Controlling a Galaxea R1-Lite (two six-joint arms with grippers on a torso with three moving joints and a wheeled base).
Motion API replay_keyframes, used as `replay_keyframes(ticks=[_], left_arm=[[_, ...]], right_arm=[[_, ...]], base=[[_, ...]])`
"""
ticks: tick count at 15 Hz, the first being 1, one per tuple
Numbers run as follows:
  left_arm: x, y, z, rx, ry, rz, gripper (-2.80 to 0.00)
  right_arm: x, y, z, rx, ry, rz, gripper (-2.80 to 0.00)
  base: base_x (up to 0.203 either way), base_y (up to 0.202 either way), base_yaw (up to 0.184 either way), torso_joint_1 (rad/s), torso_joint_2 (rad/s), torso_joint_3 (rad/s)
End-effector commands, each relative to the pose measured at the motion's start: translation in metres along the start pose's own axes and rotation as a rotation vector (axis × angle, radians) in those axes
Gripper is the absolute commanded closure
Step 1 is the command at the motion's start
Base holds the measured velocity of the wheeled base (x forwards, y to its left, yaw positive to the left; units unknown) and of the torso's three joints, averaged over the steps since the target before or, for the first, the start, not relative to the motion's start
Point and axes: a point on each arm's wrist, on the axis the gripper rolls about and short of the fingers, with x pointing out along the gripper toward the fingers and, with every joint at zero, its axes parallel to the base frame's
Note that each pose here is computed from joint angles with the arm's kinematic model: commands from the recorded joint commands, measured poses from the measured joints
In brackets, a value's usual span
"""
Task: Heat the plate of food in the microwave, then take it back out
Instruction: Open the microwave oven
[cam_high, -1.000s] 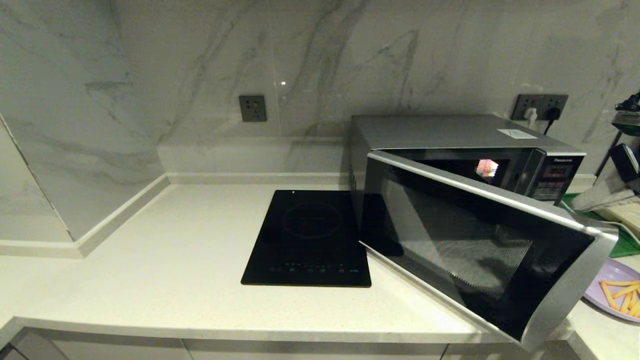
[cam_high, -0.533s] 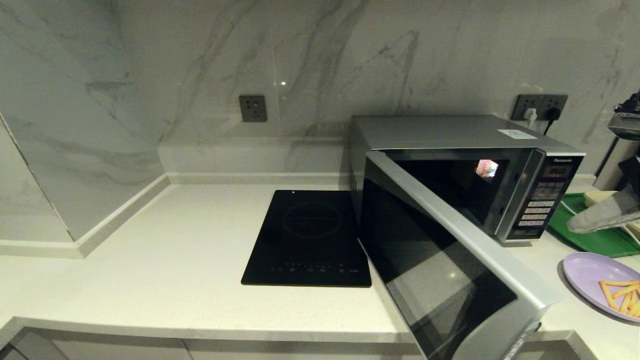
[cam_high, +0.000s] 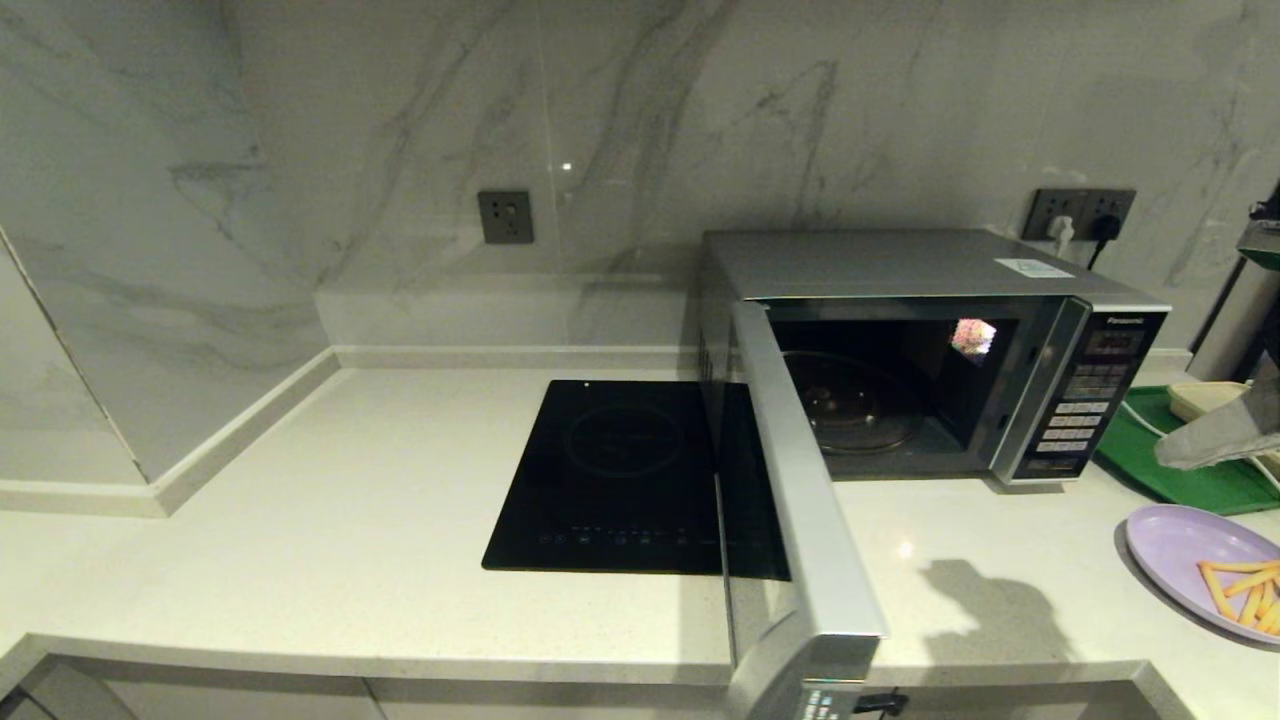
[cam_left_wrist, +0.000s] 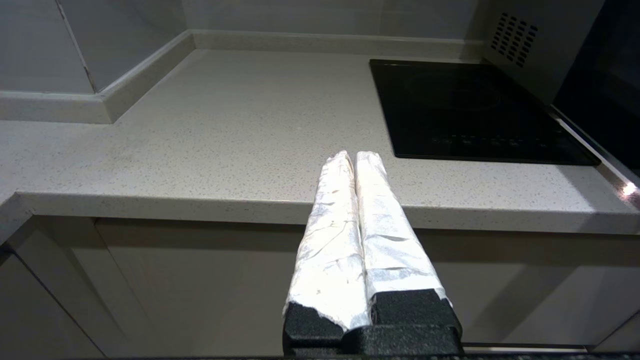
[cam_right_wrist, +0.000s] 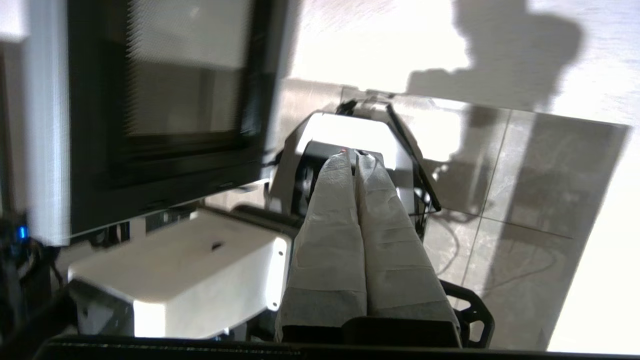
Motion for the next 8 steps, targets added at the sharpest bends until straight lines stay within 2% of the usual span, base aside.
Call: replay_keyframes(ticks=[1, 4, 6, 8], left_arm=[[0.0, 0.0, 0.0, 0.0, -0.001, 0.002, 0.0], [0.0, 0.0, 0.0, 0.0, -0.001, 0.001, 0.0], [0.0, 0.0, 0.0, 0.0, -0.001, 0.001, 0.0], [0.0, 0.0, 0.0, 0.0, -0.001, 0.001, 0.0]], right_arm=[[0.011, 0.014, -0.002, -0.063, 0.06, 0.04, 0.0], [0.034, 0.038, -0.004, -0.209, 0.164, 0.12, 0.0], [0.041, 0.048, -0.004, -0.244, 0.198, 0.179, 0.0], [0.045, 0.051, -0.007, -0.254, 0.229, 0.185, 0.0]], base=[[0.0, 0.0, 0.0, 0.0, 0.0, 0.0], [0.0, 0.0, 0.0, 0.0, 0.0, 0.0], [0.0, 0.0, 0.0, 0.0, 0.0, 0.0], [0.0, 0.0, 0.0, 0.0, 0.0, 0.0]])
